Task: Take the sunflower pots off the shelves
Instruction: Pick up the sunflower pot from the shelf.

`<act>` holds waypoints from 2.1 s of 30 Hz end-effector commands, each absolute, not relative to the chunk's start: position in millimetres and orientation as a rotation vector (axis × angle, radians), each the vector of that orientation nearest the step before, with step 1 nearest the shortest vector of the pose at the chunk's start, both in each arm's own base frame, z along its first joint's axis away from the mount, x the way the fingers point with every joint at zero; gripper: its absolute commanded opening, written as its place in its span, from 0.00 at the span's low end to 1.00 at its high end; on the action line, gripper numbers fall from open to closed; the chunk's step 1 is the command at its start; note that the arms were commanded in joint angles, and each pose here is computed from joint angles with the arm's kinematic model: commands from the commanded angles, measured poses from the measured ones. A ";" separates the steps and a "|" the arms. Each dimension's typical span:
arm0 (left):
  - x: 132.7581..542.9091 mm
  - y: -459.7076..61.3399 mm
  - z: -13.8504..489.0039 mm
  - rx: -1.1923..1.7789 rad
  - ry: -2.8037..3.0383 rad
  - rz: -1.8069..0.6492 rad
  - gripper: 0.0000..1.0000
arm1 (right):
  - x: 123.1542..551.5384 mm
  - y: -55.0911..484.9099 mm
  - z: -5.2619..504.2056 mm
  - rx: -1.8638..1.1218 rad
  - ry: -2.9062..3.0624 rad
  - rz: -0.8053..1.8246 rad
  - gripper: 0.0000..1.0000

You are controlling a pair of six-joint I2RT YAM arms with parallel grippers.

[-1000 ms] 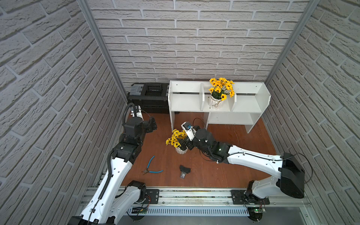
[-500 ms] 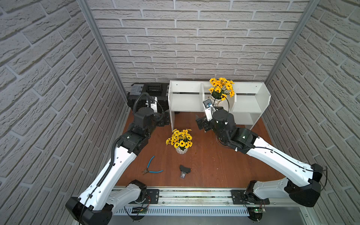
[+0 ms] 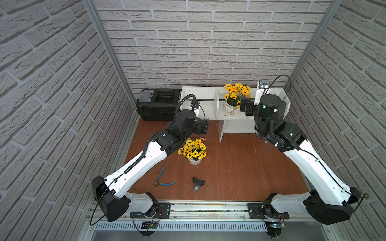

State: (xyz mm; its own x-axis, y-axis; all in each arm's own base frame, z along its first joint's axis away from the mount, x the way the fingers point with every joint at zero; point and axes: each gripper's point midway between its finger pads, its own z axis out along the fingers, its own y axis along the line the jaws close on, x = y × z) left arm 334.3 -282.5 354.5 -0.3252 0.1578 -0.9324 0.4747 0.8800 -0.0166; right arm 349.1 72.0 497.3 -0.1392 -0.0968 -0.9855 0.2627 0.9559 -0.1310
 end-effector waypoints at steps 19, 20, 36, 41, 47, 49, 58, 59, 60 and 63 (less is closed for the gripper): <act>337.0 -405.8 355.2 0.568 1.796 -0.436 0.98 | 295.5 -8.8 460.7 0.303 1.759 -0.420 1.00; 337.8 -410.2 353.2 0.566 1.797 -0.452 0.98 | 293.0 -9.6 456.5 0.302 1.767 -0.418 1.00; 367.4 -459.7 345.5 0.380 1.728 -0.441 0.92 | 282.7 -4.3 413.0 0.257 1.842 -0.358 1.00; 378.4 -457.3 335.0 0.320 1.700 -0.352 0.93 | 277.8 -4.9 417.1 0.231 1.835 -0.354 0.99; 382.8 -459.6 329.0 0.262 1.644 -0.316 0.98 | 275.0 -3.7 413.6 0.210 1.840 -0.340 1.00; 385.5 -461.4 328.9 0.250 1.628 -0.313 0.98 | 274.6 -2.7 412.7 0.203 1.842 -0.331 1.00; 405.8 -471.2 325.4 0.218 1.606 -0.282 0.98 | 275.6 3.3 408.9 0.178 1.853 -0.296 1.00; 407.6 -472.1 324.5 0.215 1.605 -0.279 0.98 | 275.6 3.3 407.8 0.175 1.856 -0.295 1.00; 409.8 -472.4 325.4 0.209 1.600 -0.275 0.98 | 275.8 3.6 407.2 0.175 1.856 -0.293 1.00; 417.2 -473.5 324.1 0.199 1.597 -0.259 0.98 | 275.7 4.3 404.0 0.168 1.863 -0.292 1.00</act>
